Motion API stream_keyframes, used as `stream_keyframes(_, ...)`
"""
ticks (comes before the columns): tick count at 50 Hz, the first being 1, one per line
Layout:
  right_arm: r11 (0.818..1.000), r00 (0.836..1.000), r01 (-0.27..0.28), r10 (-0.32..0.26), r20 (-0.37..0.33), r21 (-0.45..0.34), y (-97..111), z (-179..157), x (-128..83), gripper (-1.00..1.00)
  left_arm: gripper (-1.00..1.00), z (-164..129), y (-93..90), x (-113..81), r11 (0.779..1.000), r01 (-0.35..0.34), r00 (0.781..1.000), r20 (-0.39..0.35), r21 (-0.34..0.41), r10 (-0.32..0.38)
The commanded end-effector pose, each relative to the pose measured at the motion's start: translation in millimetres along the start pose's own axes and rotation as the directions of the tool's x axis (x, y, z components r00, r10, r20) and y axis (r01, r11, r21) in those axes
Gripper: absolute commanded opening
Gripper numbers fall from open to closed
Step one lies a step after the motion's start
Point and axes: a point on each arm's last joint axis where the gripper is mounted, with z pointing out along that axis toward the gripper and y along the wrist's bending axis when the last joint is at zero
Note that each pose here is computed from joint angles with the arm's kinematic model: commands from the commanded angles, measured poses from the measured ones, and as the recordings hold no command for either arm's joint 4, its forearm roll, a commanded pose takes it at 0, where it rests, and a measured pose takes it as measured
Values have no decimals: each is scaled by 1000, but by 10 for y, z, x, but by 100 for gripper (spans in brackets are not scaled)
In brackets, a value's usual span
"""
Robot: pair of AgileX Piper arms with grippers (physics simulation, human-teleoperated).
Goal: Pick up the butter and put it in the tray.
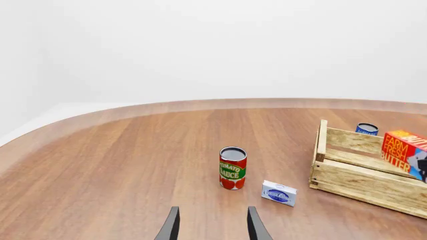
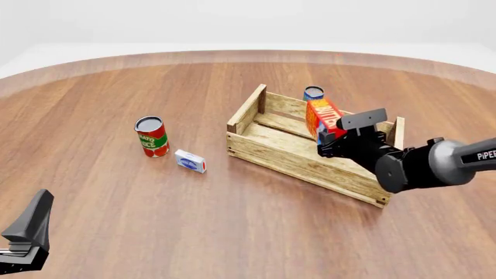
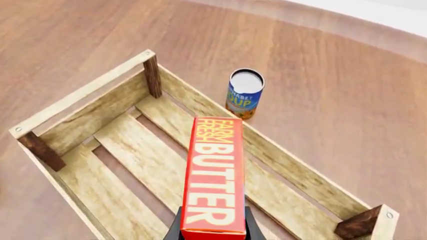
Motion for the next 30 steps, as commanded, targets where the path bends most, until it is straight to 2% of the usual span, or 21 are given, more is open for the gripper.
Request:
stream_keyframes(1,1000,1000,-21,21,23,2,-8,-4,-68,-100,100,0,0,0,1000,0,1000,0,0,0)
stream_keyframes(30,999,999,-35,35,-13,-3,11,75,36,-100,100,0,0,0,1000,0,1000,0,0,0)
